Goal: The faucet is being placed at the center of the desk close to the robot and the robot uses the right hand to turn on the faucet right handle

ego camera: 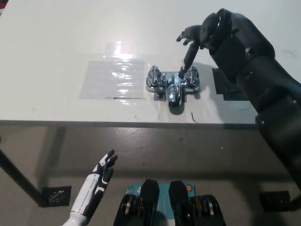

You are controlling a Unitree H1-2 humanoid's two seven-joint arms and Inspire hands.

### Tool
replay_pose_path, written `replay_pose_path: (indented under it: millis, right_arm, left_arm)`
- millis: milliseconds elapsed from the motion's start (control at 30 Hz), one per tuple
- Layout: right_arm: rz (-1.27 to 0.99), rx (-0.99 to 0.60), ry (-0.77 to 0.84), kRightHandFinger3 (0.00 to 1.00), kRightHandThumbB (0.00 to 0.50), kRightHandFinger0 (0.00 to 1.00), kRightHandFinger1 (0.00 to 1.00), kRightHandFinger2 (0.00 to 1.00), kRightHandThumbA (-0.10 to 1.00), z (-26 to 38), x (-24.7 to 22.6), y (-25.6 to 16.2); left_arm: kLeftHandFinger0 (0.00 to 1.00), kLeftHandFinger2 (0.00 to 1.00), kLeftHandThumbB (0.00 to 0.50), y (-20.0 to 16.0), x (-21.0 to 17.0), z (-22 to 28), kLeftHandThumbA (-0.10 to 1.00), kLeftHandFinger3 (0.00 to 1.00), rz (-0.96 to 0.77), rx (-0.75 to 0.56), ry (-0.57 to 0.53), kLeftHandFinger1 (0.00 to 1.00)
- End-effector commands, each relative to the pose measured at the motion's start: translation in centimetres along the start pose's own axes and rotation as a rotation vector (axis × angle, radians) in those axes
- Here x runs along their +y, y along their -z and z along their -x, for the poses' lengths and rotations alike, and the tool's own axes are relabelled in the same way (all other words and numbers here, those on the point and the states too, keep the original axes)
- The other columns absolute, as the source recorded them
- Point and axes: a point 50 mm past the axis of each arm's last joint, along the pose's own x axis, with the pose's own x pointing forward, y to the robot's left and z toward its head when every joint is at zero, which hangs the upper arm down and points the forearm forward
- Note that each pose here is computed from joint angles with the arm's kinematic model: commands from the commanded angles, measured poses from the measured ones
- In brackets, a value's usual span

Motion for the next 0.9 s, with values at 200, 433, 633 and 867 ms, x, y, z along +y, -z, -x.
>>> replay_pose_path:
  millis: [200,433,633,867]
  right_arm:
    - [0.11,-0.011,0.211,1.0,0.225,1.0,1.0,1.0,1.0,0.8,-1.2,-2.1]
    - [0.187,0.0,0.246,1.0,0.218,1.0,1.0,1.0,1.0,0.6,-0.9,-2.1]
    - [0.239,-0.014,0.238,1.0,0.173,1.0,1.0,1.0,1.0,0.5,-0.5,-2.4]
    - [0.193,-0.007,0.212,1.0,0.181,1.0,1.0,1.0,1.0,0.3,0.0,-2.5]
  left_arm:
    - [1.0,1.0,0.169,-0.9,0.4,-0.3,1.0,1.0,-0.008,-0.035,0.011,1.0]
    - [1.0,1.0,0.162,-1.0,0.4,-0.4,1.0,1.0,-0.005,-0.044,0.008,1.0]
    - [1.0,1.0,0.168,-1.2,0.4,-0.5,1.0,1.0,-0.017,-0.042,0.008,1.0]
    - [1.0,1.0,0.184,-1.3,0.5,-0.8,1.0,1.0,-0.005,-0.05,0.003,1.0]
